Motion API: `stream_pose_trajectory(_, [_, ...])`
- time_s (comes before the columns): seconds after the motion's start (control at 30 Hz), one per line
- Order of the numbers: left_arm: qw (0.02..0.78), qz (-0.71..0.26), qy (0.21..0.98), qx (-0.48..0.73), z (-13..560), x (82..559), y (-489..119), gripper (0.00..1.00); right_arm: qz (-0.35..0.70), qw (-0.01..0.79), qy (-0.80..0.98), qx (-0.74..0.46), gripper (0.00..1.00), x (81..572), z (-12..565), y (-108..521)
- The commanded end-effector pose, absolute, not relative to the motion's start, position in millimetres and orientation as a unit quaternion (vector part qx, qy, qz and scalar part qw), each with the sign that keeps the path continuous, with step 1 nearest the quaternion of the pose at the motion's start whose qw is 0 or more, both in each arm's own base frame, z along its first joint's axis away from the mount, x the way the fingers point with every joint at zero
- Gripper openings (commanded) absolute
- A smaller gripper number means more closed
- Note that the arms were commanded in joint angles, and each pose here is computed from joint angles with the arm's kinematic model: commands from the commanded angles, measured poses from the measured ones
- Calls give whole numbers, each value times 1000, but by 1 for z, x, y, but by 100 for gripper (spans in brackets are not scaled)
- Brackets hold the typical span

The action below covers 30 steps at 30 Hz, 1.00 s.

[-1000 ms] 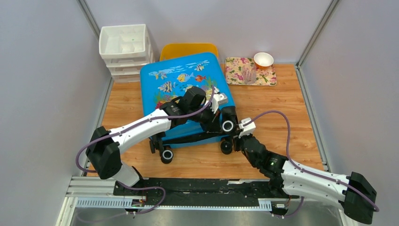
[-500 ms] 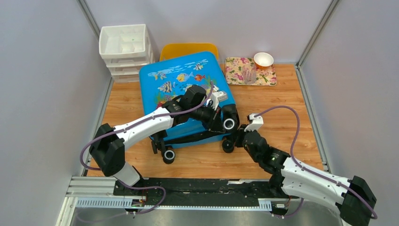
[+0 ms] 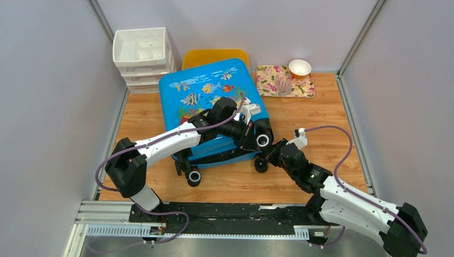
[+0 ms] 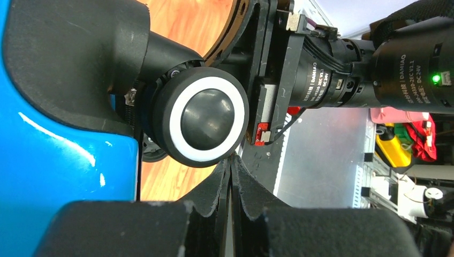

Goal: Open, take out, and arrange the luggage

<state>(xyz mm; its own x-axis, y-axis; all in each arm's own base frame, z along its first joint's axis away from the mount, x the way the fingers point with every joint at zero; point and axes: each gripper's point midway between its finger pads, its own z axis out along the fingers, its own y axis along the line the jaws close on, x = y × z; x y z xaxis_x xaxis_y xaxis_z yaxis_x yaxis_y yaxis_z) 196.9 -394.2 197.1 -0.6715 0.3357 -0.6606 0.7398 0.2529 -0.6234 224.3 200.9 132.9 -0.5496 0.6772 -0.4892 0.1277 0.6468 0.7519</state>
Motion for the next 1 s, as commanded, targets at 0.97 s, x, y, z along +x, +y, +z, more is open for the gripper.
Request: stream_pose_trajectory(0.97, [318, -413, 812, 263, 169, 308, -380, 29, 358, 619, 666, -213, 0, 173, 205, 290])
